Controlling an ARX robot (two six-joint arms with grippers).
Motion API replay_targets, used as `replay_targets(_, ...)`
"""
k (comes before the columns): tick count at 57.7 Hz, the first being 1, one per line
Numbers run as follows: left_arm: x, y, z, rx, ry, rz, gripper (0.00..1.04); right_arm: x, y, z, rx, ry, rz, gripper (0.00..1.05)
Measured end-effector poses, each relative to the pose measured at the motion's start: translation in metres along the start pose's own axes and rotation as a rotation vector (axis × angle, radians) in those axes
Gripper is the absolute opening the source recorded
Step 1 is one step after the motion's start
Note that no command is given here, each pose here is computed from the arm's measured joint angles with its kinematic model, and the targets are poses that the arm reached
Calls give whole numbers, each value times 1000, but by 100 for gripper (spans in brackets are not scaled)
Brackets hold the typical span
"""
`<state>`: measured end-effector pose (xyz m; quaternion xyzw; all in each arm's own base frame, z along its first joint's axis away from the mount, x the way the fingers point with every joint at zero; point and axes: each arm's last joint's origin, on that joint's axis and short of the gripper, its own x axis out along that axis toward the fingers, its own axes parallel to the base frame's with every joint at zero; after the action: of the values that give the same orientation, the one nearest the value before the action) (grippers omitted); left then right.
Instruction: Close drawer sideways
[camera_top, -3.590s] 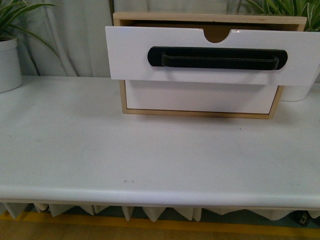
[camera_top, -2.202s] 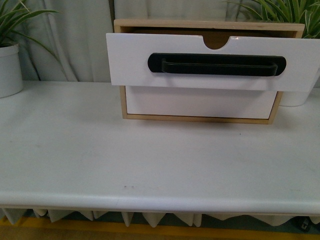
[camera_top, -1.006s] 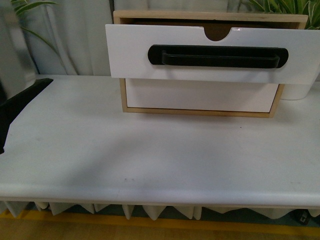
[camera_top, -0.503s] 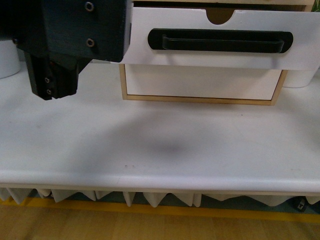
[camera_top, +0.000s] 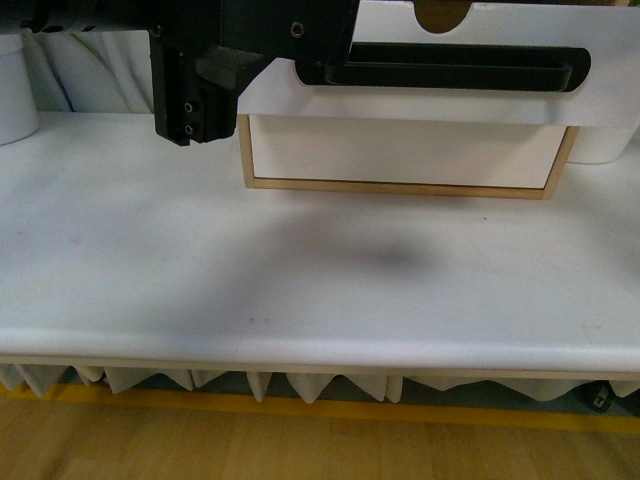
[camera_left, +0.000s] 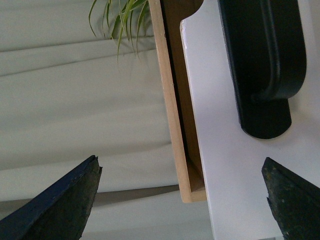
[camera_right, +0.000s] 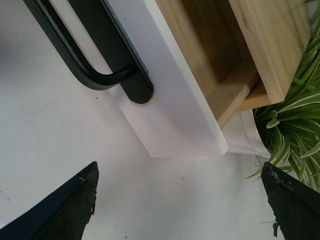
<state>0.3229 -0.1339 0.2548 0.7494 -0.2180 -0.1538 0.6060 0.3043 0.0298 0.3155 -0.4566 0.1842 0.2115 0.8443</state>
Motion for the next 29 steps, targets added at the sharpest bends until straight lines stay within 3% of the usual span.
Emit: replay_targets(29,19,1,-3,1,-2,-8,98,16,-14,-1,4,0,6,95)
